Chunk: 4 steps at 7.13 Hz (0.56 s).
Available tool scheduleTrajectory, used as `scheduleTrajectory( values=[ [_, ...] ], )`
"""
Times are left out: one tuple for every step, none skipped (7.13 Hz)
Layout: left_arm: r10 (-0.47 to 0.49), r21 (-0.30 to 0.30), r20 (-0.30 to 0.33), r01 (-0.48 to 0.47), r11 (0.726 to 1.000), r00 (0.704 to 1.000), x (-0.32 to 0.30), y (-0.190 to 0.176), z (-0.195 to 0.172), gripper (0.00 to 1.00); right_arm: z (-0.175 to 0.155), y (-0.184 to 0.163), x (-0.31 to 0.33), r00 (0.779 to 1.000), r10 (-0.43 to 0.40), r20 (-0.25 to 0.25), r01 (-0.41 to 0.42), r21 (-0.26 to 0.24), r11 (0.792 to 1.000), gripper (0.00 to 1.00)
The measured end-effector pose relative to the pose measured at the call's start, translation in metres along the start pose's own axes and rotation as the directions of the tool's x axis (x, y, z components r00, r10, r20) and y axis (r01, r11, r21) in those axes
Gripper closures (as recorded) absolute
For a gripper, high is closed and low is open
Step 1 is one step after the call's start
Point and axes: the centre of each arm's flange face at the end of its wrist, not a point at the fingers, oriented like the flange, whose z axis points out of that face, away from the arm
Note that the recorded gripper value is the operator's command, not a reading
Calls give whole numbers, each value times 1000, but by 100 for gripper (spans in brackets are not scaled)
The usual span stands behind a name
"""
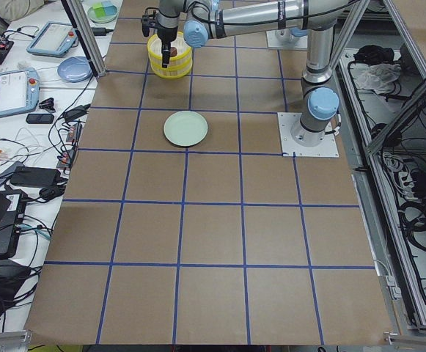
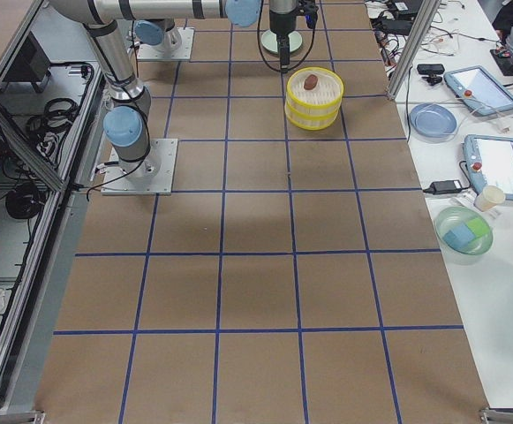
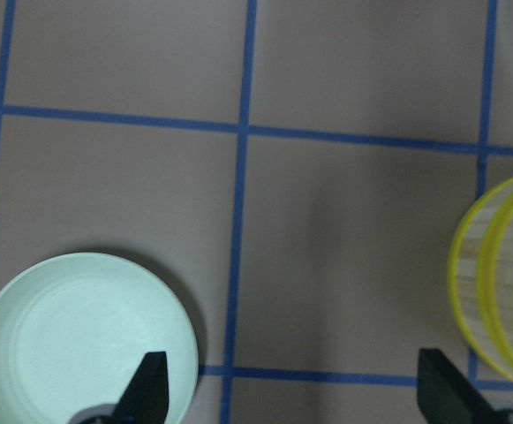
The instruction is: Stack buns with steamer
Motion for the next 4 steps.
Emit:
scheduleTrajectory(
  values=[
    [46,-61,20,-45,997,999,-27,9,-16,1,0,0,0,1000,1,-2,-1,0,1000,0],
    [73,-106,25,-70,992,997,-44,22,-34,0,1,0,0,1000,1,-4,-1,-2,1000,0],
    [85,-131,24,-81,988,996,-51,35,-52,0,2,0,0,1000,1,-4,-1,-3,1000,0],
    [92,-144,22,-88,986,995,-54,46,-67,0,2,0,0,1000,0,-3,0,-5,1000,0]
  ],
)
